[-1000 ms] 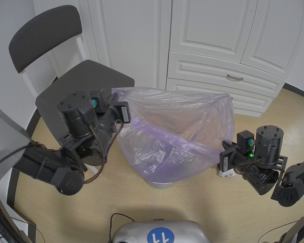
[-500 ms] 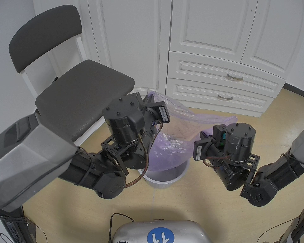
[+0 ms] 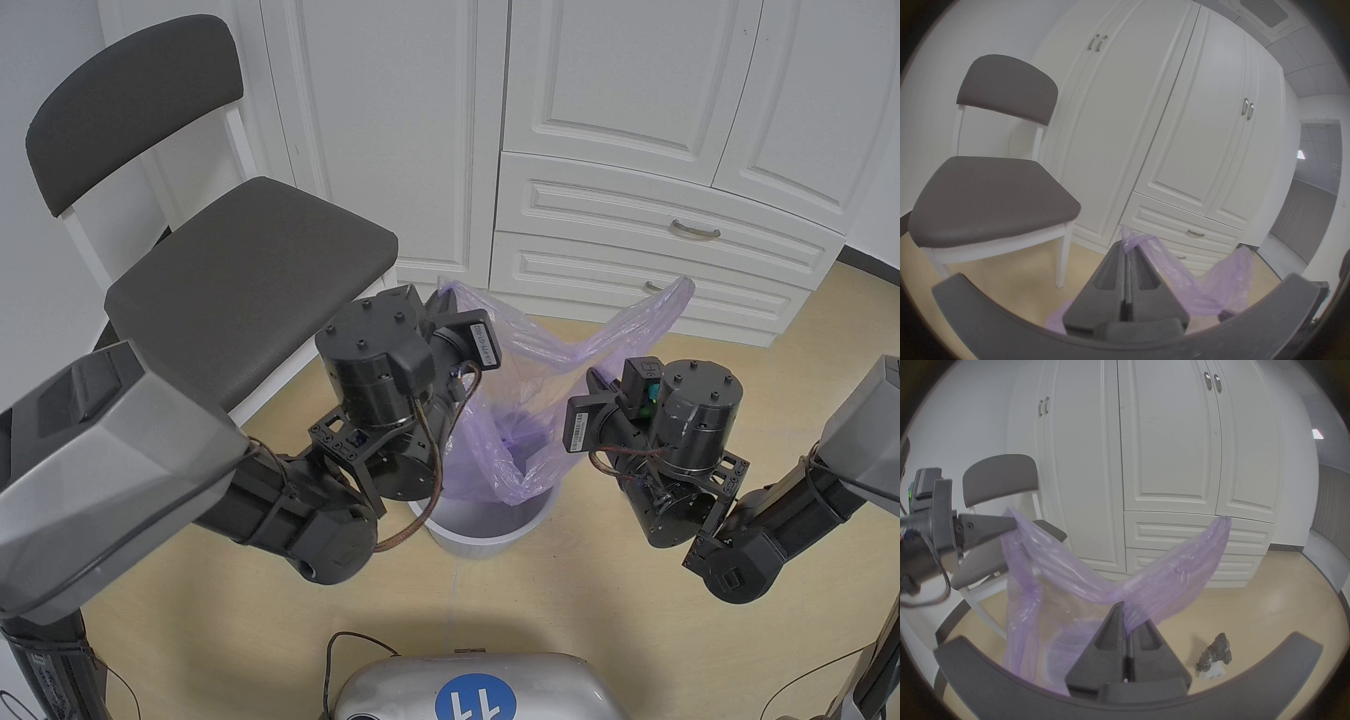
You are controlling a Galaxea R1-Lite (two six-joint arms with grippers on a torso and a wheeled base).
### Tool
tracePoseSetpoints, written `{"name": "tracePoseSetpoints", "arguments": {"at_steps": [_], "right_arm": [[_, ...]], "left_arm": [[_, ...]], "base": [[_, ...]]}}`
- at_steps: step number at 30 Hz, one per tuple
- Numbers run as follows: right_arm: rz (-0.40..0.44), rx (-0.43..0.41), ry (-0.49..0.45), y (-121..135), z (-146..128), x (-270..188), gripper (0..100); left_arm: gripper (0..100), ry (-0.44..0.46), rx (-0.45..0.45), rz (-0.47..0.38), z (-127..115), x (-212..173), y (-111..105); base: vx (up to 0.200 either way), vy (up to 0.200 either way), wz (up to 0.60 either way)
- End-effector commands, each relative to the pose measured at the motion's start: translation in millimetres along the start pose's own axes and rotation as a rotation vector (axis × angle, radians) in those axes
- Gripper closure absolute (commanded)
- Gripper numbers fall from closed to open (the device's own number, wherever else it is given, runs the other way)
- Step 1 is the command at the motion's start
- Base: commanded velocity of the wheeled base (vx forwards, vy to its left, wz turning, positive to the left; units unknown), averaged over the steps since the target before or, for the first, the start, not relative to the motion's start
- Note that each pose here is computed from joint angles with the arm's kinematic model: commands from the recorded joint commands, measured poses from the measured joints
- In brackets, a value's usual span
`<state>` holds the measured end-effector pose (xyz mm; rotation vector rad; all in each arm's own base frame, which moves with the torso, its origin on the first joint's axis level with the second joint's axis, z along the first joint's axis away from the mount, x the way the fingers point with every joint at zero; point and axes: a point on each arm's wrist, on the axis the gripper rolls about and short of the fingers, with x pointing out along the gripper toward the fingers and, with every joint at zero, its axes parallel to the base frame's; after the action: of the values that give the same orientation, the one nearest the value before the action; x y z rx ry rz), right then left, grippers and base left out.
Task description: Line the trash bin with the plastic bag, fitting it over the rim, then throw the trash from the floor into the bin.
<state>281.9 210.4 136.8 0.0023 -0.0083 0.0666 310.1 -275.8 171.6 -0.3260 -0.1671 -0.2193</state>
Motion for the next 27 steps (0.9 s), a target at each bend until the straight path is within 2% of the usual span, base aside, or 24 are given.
{"name": "tracePoseSetpoints", "arguments": {"at_steps": [1,4,6,7,8,16,21,22,27], "right_arm": [[-0.044,-0.026,0.005,-20.4,0.9,4.5,100],[-0.074,-0.042,-0.003,-45.8,4.8,14.3,100],[-0.081,-0.041,-0.017,-60.1,7.7,21.3,100],[-0.081,-0.041,-0.017,-60.1,7.7,21.3,100],[-0.098,-0.038,-0.025,-72.1,7.6,29.7,100],[-0.138,-0.041,-0.027,-83.3,4.2,42.4,100],[-0.191,-0.095,-0.017,-98.8,1.5,47.8,100],[-0.208,-0.117,-0.021,-103.4,0.7,49.8,100],[-0.22,-0.135,-0.092,-102.1,-6.5,56.6,100]], "left_arm": [[100,-0.033,0.005,0.055,12.1,11.9,19.4],[100,-0.037,0.024,0.1,20.9,19.0,39.7],[100,-0.016,0.048,0.136,21.4,22.7,52.7],[100,-0.016,0.048,0.136,21.4,22.7,52.7],[100,0.015,0.072,0.164,22.0,24.4,62.9],[100,0.077,0.106,0.169,18.1,16.5,69.5],[100,0.156,0.133,0.122,23.7,-0.5,73.8],[100,0.2,0.147,0.103,24.8,-8.3,76.7],[100,0.301,0.185,0.095,29.9,-24.2,83.6]], "base": [[0.0,0.0,0.0],[0.0,0.0,0.0],[0.0,0.0,0.0],[0.0,0.0,0.0],[0.0,0.0,0.0],[0.0,0.0,0.0],[0.0,0.0,0.0],[0.0,0.0,0.0],[0.0,0.0,0.0]]}}
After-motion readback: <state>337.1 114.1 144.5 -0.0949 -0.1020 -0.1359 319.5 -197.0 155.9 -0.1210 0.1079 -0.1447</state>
